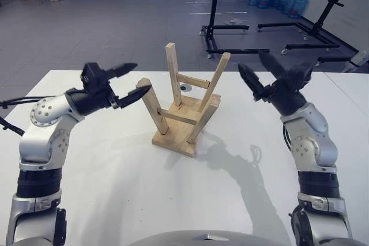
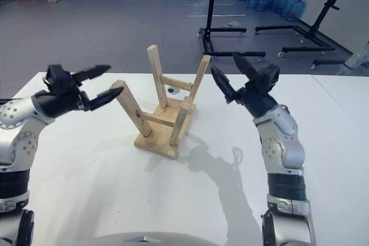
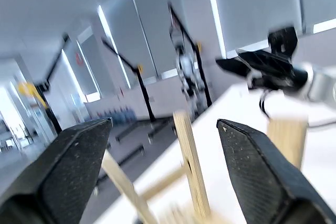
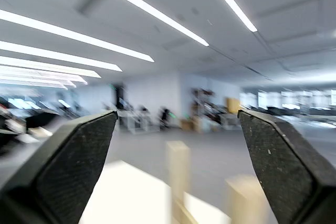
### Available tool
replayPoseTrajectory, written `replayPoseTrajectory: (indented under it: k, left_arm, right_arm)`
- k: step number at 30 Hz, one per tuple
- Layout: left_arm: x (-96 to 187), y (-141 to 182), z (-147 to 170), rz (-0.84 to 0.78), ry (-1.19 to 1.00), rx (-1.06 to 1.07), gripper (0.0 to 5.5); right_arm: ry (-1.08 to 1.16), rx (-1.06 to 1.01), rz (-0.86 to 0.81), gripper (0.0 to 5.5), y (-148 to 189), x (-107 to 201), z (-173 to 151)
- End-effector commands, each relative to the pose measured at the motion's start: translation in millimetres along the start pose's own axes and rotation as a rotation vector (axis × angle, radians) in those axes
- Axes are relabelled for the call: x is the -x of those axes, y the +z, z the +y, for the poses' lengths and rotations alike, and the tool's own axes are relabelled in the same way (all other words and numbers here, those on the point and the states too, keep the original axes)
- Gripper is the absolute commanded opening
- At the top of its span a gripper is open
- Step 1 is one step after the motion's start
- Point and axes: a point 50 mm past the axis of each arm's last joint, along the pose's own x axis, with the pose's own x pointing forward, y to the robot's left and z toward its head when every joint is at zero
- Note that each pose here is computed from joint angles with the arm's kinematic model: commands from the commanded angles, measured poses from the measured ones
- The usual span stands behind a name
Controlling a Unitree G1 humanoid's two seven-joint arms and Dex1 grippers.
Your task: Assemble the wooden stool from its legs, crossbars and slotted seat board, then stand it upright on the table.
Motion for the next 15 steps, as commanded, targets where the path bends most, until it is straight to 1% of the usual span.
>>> replayPoseTrajectory:
  k: [1, 3, 6, 8, 10, 12, 13, 14, 15]
  left_arm:
    - [-24, 31, 14, -0.235, 0.094, 0.042, 3.65]
    - [-38, 31, 21, -0.282, 0.144, 0.103, 3.65]
    - [-58, 16, 20, -0.245, 0.134, 0.200, 3.65]
    - [-66, -14, 9, -0.127, 0.097, 0.294, 3.65]
    - [-68, -60, -8, 0.040, 0.095, 0.418, 3.65]
    - [-58, -114, -34, 0.225, 0.111, 0.531, 3.65]
    - [-53, -132, -45, 0.285, 0.119, 0.569, 3.65]
    - [-49, -144, -53, 0.326, 0.124, 0.596, 3.65]
    - [-46, -152, -59, 0.346, 0.126, 0.609, 3.65]
  right_arm:
    - [0.184, -0.150, -0.165, 4.25, 36, -26, 27]
    - [0.243, -0.185, -0.173, 4.25, 40, -35, 35]
    - [0.280, -0.252, -0.154, 4.25, 35, -45, 43]
    - [0.341, -0.227, 0.000, 4.25, 7, -47, 55]
    - [0.412, -0.205, 0.222, 4.25, -34, -38, 65]
    - [0.437, -0.127, 0.504, 4.25, -80, -19, 65]
    - [0.436, -0.117, 0.588, 4.25, -92, -10, 63]
    - [0.435, -0.114, 0.631, 4.25, -97, -5, 62]
    - [0.412, -0.126, 0.630, 4.25, -97, -5, 58]
